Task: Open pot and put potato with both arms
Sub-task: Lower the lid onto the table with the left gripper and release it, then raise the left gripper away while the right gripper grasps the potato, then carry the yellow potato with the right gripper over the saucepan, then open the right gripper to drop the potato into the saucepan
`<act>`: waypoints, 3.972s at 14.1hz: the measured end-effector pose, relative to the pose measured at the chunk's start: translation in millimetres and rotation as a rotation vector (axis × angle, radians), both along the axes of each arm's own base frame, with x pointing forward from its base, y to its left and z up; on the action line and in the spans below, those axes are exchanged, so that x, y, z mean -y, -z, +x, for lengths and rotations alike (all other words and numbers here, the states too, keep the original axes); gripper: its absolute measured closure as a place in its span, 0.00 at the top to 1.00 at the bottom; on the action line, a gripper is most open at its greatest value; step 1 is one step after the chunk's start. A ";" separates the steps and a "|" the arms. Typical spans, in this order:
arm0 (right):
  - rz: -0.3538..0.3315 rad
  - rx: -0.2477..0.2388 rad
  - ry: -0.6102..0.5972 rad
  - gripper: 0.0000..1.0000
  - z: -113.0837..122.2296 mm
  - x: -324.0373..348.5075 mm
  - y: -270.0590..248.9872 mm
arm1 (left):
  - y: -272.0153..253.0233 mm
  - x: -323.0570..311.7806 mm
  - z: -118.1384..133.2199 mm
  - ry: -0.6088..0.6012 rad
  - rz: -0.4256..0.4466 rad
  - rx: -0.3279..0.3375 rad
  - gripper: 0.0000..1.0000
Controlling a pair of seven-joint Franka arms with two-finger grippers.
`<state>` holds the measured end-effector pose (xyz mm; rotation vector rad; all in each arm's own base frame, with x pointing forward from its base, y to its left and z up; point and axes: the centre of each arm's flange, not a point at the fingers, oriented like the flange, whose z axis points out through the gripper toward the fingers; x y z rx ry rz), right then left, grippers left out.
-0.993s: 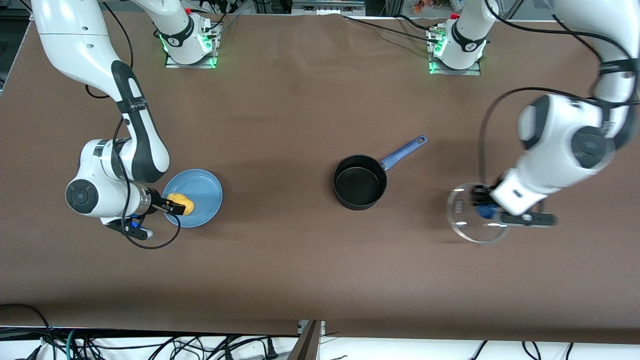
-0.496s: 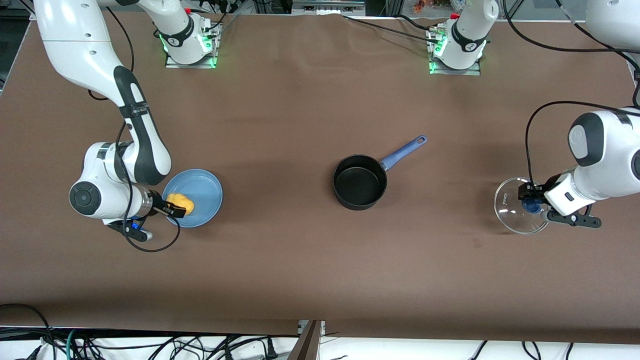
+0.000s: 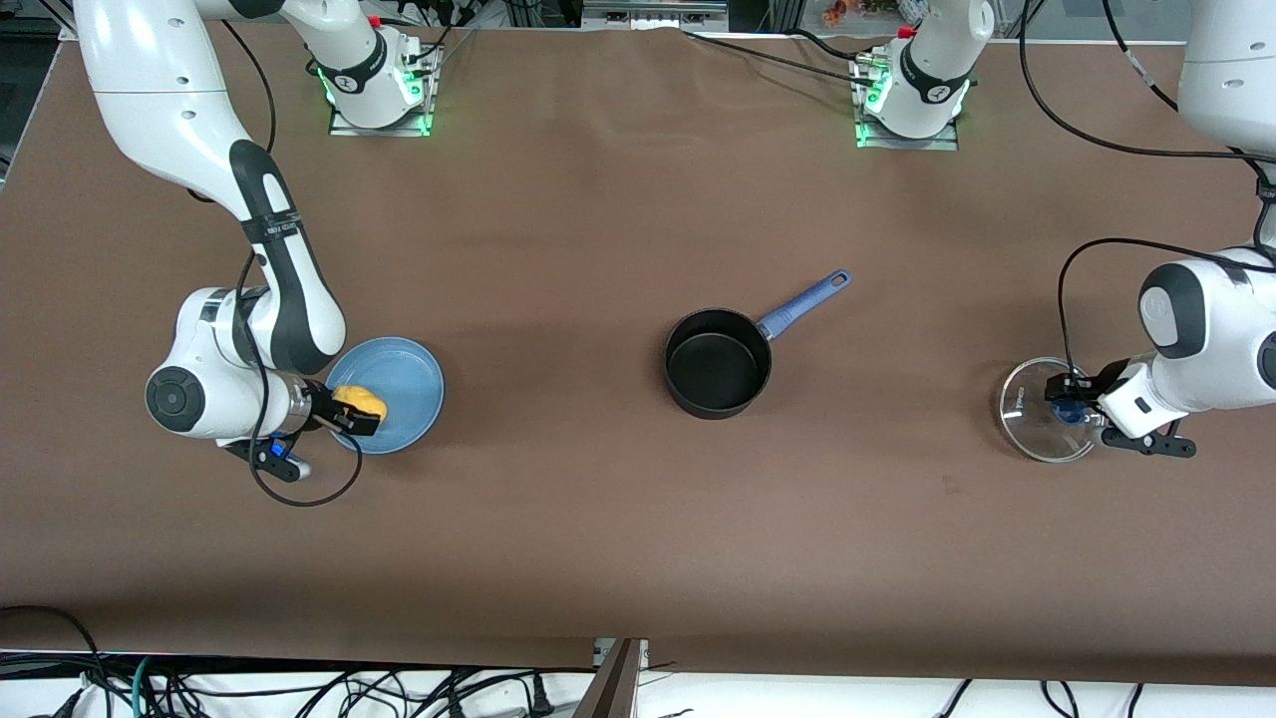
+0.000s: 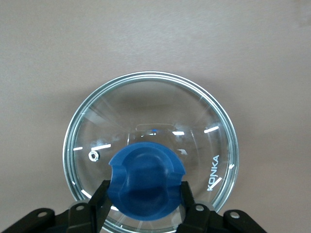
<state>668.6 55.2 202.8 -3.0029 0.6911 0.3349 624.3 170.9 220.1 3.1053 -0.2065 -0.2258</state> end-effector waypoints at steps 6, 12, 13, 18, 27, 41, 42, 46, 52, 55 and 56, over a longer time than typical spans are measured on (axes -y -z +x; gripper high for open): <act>0.009 0.002 0.013 0.89 0.5 -0.3 -1.5 | -23.5 -5.5 10.3 -0.004 -0.001 0.003 0.86; 0.009 0.002 0.015 0.84 0.9 0.2 -2.3 | -164.0 31.4 27.3 0.004 -0.012 -0.048 1.00; 0.010 0.004 0.014 0.84 1.3 0.0 -2.7 | -197.7 48.0 26.1 -0.022 -0.002 -0.038 1.00; 0.013 0.018 0.019 0.84 6.0 -4.9 -9.1 | -346.9 103.2 -8.1 -0.041 0.028 0.081 1.00; 0.091 -0.054 0.242 0.84 0.8 -162.3 -63.4 | -358.1 127.4 -24.5 -0.168 -0.017 0.029 1.00; 0.280 0.019 0.420 0.83 -154.3 -502.6 -153.4 | -351.9 145.1 -21.0 -0.143 -0.016 0.018 1.00; 0.278 0.017 0.423 0.87 -156.2 -504.4 -152.6 | -351.4 145.6 -20.8 -0.142 -0.016 0.018 1.00; 0.271 0.022 0.438 0.96 -155.3 -503.8 -152.2 | -351.0 146.8 -20.6 -0.140 -0.017 0.017 1.00; 0.257 0.081 0.448 0.97 -125.9 -480.5 -169.8 | -351.1 147.1 -20.5 -0.139 -0.017 0.017 1.00; 0.196 0.097 0.327 0.97 -96.9 -436.0 -188.1 | -353.4 147.4 -20.2 -0.139 -0.017 0.022 1.00; 0.182 0.093 0.274 0.99 -82.4 -410.7 -196.8 | -353.9 147.5 -20.1 -0.139 -0.017 0.023 1.00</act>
